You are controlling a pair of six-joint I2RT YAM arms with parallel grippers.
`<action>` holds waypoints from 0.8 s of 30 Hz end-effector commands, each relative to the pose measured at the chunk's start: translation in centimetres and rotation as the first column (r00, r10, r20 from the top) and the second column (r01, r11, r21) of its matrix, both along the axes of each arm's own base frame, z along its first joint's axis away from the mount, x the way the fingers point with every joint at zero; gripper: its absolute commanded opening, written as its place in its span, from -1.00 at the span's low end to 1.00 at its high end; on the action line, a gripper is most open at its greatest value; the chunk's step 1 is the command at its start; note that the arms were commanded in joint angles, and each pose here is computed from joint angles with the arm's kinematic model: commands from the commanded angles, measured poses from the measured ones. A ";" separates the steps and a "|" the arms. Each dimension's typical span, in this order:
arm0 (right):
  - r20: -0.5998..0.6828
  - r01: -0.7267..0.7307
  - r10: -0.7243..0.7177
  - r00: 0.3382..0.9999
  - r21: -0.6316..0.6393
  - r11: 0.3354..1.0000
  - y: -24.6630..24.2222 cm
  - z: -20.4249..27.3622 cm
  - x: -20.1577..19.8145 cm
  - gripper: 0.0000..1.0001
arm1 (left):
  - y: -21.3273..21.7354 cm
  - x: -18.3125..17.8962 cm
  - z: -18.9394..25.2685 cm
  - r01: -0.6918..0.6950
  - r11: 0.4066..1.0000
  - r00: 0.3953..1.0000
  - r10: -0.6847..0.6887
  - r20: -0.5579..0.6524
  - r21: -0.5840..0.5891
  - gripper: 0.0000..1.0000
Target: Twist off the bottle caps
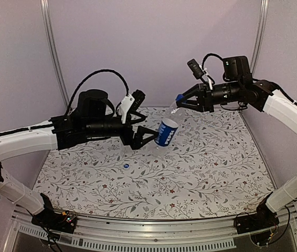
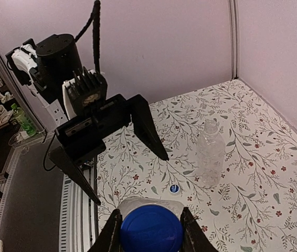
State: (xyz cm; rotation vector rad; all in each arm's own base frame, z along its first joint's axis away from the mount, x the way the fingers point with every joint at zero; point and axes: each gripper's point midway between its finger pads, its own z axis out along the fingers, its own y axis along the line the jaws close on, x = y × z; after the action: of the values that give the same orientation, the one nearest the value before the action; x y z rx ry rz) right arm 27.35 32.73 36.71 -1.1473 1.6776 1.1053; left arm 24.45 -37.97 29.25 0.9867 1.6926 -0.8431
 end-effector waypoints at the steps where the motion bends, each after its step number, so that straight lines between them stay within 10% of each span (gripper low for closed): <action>1: 0.026 -0.141 0.139 0.990 0.096 0.985 0.8 2.9 -2.5 -1.00 | -1.9 -1.2 1.7 0.095 0.994 0.994 -0.092 0.055 -0.055 0.99; 24: -0.023 -0.188 0.190 0.982 0.084 0.979 4.0 1.8 -2.9 -1.00 | -4.7 -2.8 -0.8 0.223 0.971 0.975 -0.223 0.008 -0.084 0.58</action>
State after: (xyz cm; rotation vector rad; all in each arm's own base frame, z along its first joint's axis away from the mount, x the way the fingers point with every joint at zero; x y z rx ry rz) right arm 24.28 36.10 38.16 -1.2576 1.5629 1.3167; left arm 22.74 -41.89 27.81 1.1131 1.5958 -1.0088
